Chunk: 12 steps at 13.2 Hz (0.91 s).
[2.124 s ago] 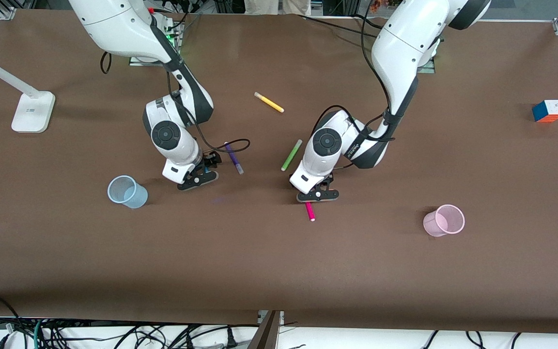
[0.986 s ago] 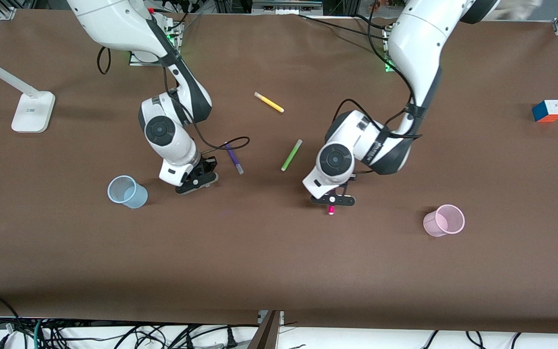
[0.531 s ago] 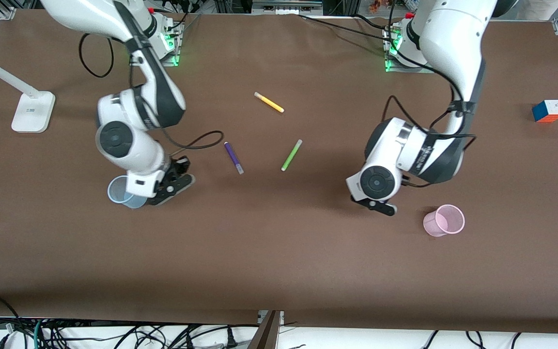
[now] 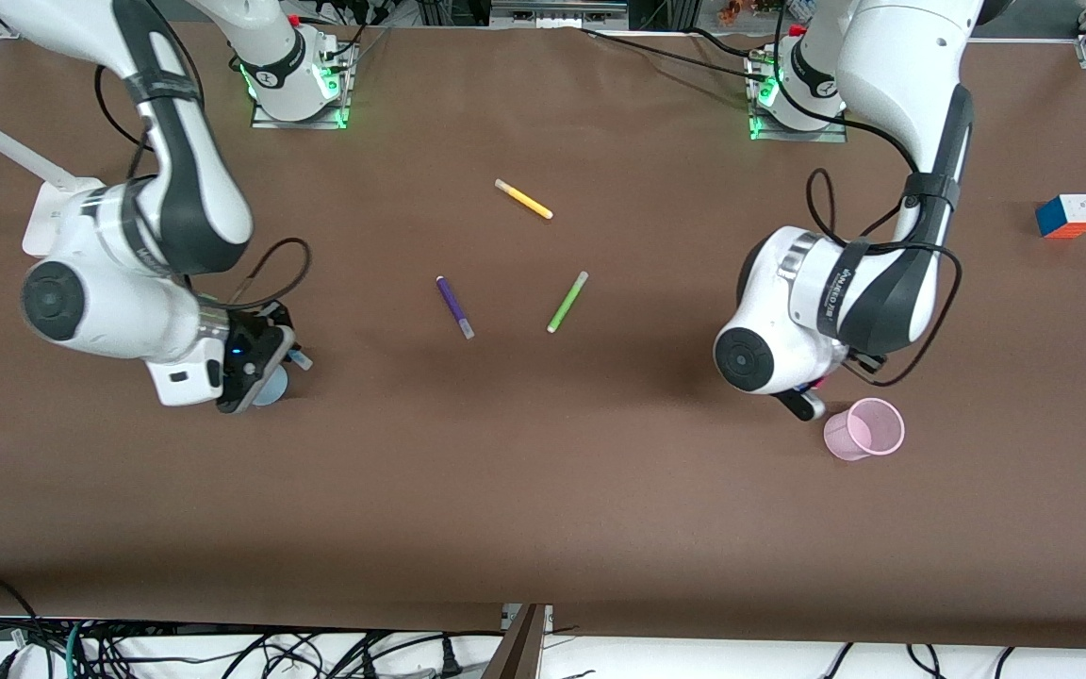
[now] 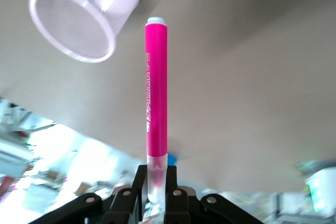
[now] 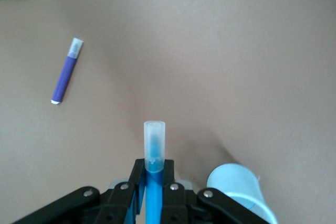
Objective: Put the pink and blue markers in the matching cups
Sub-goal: 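Carry the pink marker to the pink cup while the right gripper carries blue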
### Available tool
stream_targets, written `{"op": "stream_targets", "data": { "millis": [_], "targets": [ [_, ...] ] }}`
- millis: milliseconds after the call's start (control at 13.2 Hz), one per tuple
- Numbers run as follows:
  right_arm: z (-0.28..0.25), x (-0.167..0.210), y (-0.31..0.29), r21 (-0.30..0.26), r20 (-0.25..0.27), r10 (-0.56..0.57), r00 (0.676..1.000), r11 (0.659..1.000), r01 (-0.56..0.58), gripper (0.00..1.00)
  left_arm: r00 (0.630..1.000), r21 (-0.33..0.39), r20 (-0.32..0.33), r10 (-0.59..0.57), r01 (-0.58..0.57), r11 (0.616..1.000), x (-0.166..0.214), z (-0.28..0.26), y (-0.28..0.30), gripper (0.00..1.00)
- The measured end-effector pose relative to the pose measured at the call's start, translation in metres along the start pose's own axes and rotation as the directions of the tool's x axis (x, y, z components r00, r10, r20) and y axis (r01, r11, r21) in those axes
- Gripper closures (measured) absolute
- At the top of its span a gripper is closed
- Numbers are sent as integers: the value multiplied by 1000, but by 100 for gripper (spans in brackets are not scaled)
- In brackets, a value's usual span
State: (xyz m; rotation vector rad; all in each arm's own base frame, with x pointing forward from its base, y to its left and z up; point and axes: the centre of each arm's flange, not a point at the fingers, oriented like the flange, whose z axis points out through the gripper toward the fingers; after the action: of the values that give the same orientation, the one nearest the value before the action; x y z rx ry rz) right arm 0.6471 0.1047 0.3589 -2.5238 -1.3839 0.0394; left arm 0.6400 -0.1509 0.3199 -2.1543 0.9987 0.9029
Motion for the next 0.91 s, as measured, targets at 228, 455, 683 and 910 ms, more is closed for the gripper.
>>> {"op": "stream_targets", "data": {
  "millis": [228, 455, 683, 910],
  "targets": [
    [-9, -40, 30, 61, -120, -120, 986, 990, 128, 83, 997, 14, 29, 73, -73, 997, -12, 31, -40, 83],
    [-12, -77, 54, 99, -272, -209, 939, 965, 243, 83, 995, 94, 47, 88, -93, 991, -2, 38, -50, 83],
    [7, -92, 69, 97, -428, -290, 856, 927, 362, 83, 994, 132, 29, 103, -106, 986, 10, 36, -48, 83],
    [28, -104, 79, 87, -519, -335, 786, 895, 438, 83, 995, 148, 35, 98, -102, 984, 10, 40, -53, 83]
  ]
}}
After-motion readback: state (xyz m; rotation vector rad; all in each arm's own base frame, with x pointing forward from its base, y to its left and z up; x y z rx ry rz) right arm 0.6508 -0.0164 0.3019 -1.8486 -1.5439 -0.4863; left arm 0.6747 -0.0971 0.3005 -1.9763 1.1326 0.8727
